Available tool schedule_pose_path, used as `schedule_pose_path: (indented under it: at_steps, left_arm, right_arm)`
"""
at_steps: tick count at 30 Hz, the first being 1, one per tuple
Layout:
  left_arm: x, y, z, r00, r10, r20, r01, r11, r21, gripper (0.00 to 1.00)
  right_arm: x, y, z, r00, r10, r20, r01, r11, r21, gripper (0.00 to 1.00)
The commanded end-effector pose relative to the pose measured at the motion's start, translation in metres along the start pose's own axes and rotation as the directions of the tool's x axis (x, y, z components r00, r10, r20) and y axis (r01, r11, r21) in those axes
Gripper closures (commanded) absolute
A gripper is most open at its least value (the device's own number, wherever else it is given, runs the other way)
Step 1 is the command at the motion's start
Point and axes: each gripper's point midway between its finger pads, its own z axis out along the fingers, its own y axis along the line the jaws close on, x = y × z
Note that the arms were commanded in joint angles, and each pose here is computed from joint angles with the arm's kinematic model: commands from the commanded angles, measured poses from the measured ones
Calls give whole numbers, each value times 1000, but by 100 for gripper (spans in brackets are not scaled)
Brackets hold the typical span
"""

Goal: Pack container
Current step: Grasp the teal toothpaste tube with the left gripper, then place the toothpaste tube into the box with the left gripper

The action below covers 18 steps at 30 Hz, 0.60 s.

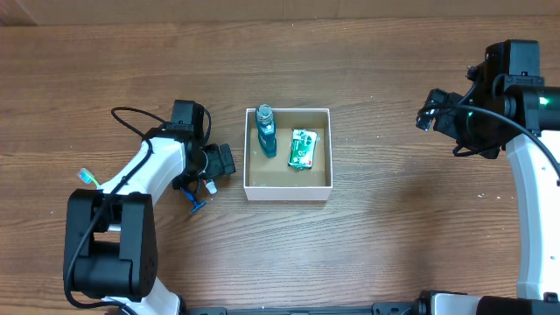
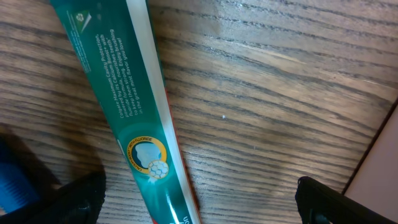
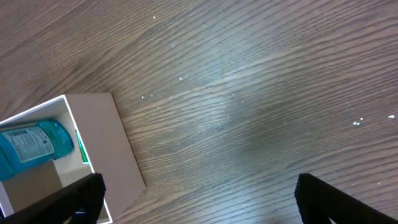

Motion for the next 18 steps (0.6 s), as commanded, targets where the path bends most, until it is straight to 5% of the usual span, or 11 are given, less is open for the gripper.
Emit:
schedule_pose_path:
  at_steps: [1,5,10,18]
  left_arm:
    - [8,8,14,999,-30,-45,28,999,-41,12]
    - [12,9,13,998,-31,-59,28,998,-51,50]
    - [13,16,13,998,-35,-59,29,996,-87,71]
    - [13,20,11,998,-34,-55,28,994,-108,67]
  right_arm:
    - [1,1,-1,1000,-3,-1,3,1000,-10,0]
    - [1,1,-1,1000,-3,-1,3,1000,-10,0]
    - [1,1,-1,1000,-3,-1,3,1000,-9,0]
    - [1,1,-1,1000,-3,-1,3,1000,-9,0]
